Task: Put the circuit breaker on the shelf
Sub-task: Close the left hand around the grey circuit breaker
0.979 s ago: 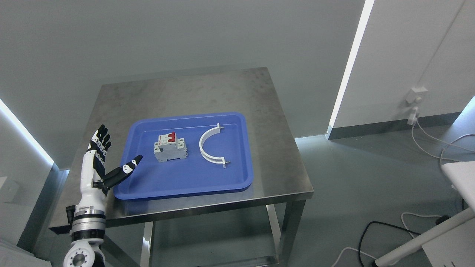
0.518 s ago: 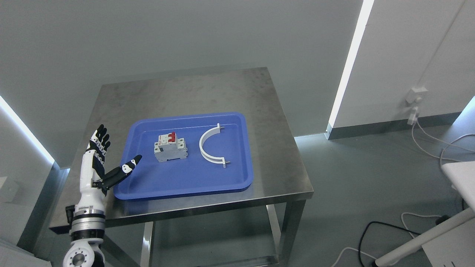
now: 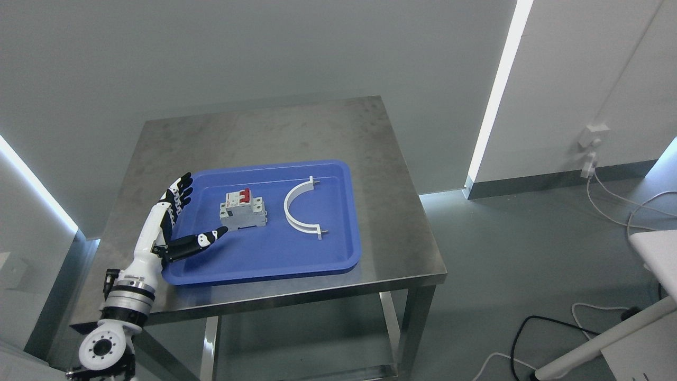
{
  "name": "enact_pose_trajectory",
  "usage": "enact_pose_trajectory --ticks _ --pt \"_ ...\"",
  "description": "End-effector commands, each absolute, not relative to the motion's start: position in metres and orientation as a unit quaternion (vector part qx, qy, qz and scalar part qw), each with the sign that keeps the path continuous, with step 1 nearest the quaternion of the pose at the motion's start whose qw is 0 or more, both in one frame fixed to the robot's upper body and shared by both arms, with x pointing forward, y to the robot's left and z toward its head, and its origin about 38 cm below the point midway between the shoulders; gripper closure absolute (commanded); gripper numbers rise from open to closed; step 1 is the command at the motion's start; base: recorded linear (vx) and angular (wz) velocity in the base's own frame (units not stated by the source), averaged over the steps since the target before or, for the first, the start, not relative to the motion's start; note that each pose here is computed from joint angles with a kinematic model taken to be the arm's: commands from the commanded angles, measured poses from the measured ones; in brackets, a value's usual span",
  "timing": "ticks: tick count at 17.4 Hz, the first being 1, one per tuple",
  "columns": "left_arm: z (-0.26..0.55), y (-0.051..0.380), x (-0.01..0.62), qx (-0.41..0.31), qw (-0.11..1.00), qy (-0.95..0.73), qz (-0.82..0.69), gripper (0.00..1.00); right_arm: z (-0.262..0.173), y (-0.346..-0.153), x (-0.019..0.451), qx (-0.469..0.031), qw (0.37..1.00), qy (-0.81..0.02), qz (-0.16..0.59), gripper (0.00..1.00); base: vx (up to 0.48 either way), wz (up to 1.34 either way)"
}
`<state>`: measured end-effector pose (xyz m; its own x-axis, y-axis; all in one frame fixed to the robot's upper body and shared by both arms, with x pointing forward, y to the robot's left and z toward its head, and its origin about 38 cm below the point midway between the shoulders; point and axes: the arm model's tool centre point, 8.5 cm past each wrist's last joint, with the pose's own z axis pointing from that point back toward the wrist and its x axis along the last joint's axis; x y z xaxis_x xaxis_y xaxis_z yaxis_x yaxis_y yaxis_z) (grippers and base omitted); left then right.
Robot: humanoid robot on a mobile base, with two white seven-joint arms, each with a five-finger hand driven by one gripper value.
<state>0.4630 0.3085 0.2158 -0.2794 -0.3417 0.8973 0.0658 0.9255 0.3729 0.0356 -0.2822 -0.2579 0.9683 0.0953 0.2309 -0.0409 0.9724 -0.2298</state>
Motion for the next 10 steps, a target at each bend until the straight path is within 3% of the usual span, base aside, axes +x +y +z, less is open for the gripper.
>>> enact_pose_trajectory --ticks 1,6,10 --pt "0.243 0.32 0.478 0.154 0.597 -0.74 -0.269 0.02 -0.259 -0.293 0.019 -0.123 0.991 -0.038 0.047 0.0 0.0 0.0" --pt "0.272 0.28 0.496 0.106 0.595 -0.727 -0.326 0.04 -0.259 -0.293 0.019 -0.123 0.991 -0.038 0.047 0.0 0.0 0.0" --pt "0.252 0.274 0.502 0.1 0.617 -0.703 -0.34 0.04 -0.259 -0.293 0.019 -0.123 0.991 -0.038 0.047 0.0 0.0 0.0"
